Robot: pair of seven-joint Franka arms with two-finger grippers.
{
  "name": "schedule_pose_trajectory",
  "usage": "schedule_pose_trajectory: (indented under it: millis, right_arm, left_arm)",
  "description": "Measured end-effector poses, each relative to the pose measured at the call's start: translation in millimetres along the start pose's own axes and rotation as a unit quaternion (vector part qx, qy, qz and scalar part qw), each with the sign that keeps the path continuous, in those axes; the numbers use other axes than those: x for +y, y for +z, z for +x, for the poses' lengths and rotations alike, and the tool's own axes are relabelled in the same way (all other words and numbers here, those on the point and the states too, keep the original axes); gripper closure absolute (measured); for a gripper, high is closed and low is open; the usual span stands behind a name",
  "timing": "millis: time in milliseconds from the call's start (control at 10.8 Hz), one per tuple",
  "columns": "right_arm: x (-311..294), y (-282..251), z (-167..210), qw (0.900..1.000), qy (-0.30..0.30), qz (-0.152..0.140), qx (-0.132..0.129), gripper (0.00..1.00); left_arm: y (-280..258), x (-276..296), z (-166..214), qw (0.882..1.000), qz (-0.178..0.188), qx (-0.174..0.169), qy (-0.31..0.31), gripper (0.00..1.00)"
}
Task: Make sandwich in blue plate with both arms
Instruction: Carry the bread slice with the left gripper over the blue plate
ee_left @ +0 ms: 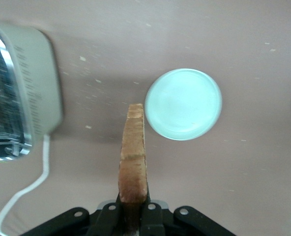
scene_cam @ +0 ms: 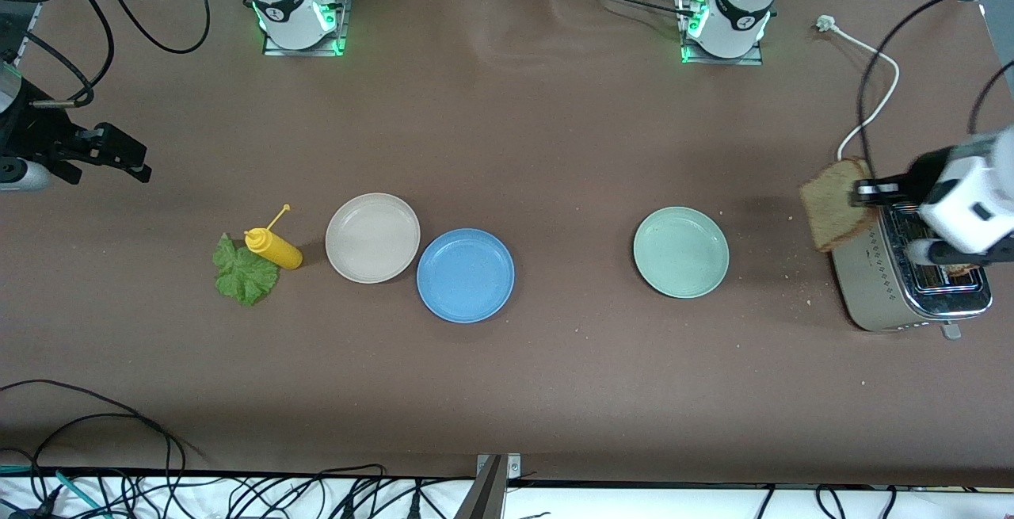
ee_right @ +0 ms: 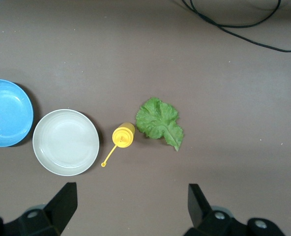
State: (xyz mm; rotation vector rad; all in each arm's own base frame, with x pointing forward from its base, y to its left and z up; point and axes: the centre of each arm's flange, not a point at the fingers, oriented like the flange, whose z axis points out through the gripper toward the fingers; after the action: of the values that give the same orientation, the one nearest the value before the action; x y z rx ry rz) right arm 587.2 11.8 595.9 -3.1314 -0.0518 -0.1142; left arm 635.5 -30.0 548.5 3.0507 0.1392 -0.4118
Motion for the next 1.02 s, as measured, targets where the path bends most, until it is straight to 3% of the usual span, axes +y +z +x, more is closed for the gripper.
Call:
schedule_pose_trajectory:
  millis: [185, 462, 739, 1016]
  right_arm:
    - [0, 0, 0, 1.0, 0.0, 0.0, 0.0, 0.0]
    - [-1, 1, 0, 1.0, -0.001, 0.0, -0.001, 0.0]
    - [2, 1, 0, 1.0, 0.002, 0.0, -0.001, 0.0]
    - [6, 1, 0, 1.0, 0.005, -0.001, -0.001, 0.0]
  left_arm:
    - [15, 81, -9, 0.998, -0.037, -0.02, -0.035, 0.9]
    - [51, 200, -6, 0.989, -0.114, -0.015, -0.092, 0.9]
    - [102, 289, 10, 0.97, -0.201, -0.005, -0.14, 0.9]
    - [143, 364, 12, 0.947, -0.273, 0.031, -0.166, 0.9]
